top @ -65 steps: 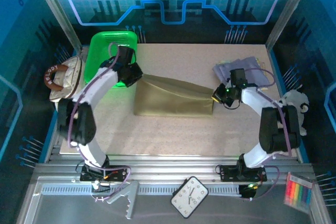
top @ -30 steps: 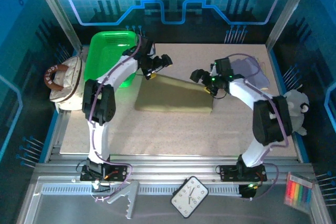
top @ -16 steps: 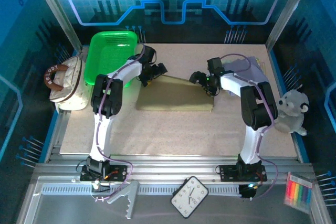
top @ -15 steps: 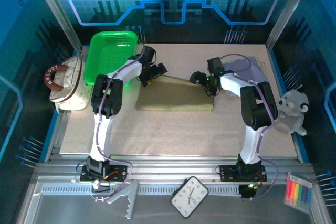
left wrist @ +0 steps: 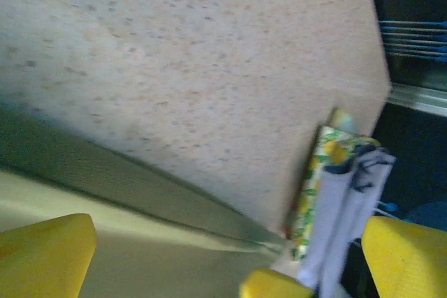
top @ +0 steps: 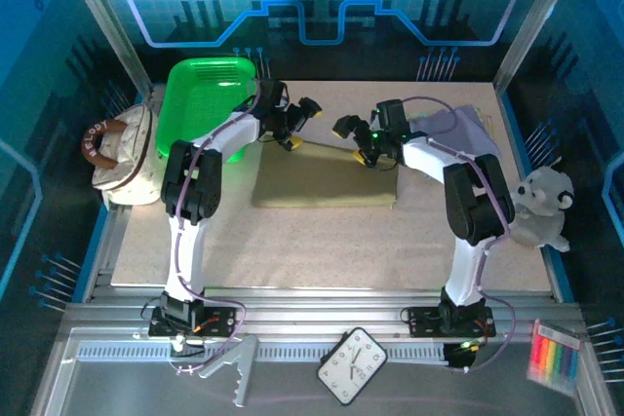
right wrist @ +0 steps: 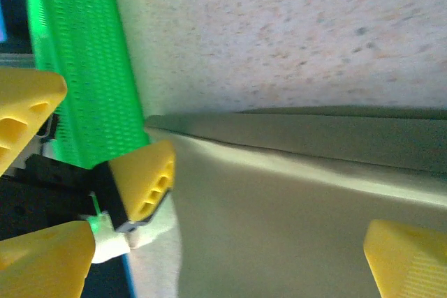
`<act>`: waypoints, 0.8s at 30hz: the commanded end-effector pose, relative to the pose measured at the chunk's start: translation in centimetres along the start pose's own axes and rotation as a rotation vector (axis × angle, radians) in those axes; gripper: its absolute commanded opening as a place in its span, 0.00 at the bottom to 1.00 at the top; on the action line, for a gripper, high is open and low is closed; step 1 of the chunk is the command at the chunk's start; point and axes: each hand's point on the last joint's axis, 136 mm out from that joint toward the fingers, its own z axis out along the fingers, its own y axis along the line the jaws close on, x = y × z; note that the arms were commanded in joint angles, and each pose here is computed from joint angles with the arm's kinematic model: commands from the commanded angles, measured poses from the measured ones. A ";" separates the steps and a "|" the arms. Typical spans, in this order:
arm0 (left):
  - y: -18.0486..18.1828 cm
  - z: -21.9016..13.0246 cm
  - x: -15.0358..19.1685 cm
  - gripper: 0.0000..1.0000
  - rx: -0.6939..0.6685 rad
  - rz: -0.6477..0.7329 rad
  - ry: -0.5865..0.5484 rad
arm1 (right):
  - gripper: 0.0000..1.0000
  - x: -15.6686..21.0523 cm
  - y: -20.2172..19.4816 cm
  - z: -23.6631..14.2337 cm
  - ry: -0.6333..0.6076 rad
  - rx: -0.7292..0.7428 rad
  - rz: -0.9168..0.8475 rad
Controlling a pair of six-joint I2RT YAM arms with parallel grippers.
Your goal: Fold and stack the skirts
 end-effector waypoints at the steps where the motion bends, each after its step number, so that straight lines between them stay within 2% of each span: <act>1: 0.1 1.1 -0.2 0.99 0.050 -0.100 0.004 | 0.99 -0.7 0.2 2.0 -0.018 -0.067 0.098; 5: 4.9 2.0 -2.0 0.99 -0.060 -0.137 -0.070 | 0.99 -1.5 -2.9 2.5 -0.060 0.027 0.084; 9: 9.3 2.5 -2.7 0.99 -0.180 -0.127 -0.091 | 0.99 -1.9 -6.0 1.5 -0.071 0.129 0.047; 12: 10.4 2.8 -2.2 0.99 -0.217 -0.112 -0.071 | 0.99 -2.1 -7.2 -0.1 -0.082 0.187 0.007; 16: 6.9 1.7 -1.2 0.99 -0.135 -0.045 -0.018 | 1.00 -1.7 -5.6 -2.7 -0.086 0.172 -0.078; 20: 0.9 -2.2 1.2 0.99 -0.060 0.095 0.007 | 1.00 0.2 -4.0 -5.5 -0.048 0.198 -0.120; 24: -0.9 -6.0 4.4 0.99 -0.003 0.124 0.017 | 1.00 3.0 -3.7 -7.8 0.000 0.228 -0.085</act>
